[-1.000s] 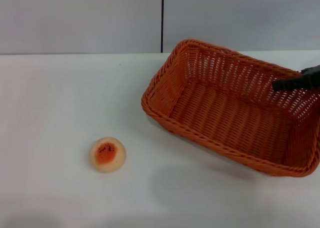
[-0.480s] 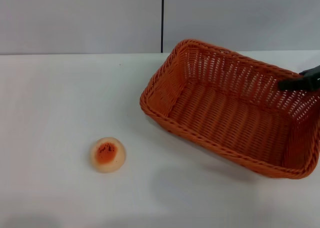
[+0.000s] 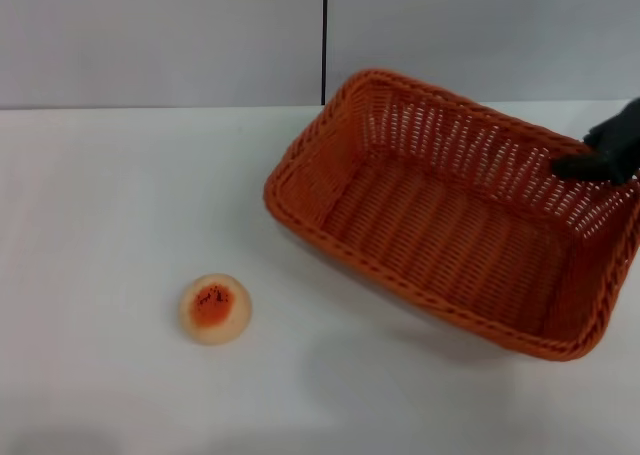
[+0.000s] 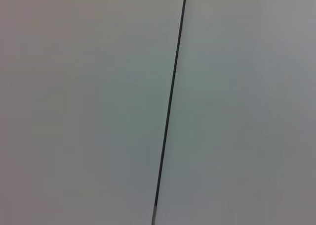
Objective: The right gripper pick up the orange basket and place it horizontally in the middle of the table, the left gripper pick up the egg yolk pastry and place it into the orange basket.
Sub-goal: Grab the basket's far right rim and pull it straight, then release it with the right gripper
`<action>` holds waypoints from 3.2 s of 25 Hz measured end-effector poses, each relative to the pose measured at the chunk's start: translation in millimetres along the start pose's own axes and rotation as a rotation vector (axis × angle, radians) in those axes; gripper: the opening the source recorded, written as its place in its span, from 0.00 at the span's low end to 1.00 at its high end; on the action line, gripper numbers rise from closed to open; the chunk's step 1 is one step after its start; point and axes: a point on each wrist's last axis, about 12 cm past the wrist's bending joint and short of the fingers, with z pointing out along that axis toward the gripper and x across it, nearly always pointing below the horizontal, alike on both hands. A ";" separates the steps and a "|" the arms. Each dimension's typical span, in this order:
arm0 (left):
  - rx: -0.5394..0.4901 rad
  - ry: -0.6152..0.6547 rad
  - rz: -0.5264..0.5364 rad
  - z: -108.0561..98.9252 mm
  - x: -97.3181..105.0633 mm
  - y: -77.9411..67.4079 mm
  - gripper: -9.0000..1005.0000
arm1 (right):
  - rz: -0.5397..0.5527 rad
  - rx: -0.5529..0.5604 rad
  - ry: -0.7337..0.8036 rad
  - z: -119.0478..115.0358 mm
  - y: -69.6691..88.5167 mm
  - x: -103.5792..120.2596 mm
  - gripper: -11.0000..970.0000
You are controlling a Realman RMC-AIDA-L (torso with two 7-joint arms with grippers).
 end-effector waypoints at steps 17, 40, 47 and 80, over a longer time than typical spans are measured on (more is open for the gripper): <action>-0.024 -0.021 0.001 -13.4 -4.9 0.4 0.77 | -0.475 -0.163 0.011 1.4 19.7 -38.1 0.19; 0.018 -0.084 -0.002 -21.9 -14.0 -5.5 0.77 | -0.567 -0.182 -0.235 27.2 20.4 -37.1 0.21; 0.028 -0.089 0.002 -21.3 -15.1 -5.3 0.77 | -0.559 -0.227 -0.237 46.3 35.8 -32.8 0.23; 0.133 -0.028 0.039 -22.9 -15.3 -3.2 0.77 | -0.617 -0.153 -0.299 29.0 53.2 -27.6 0.45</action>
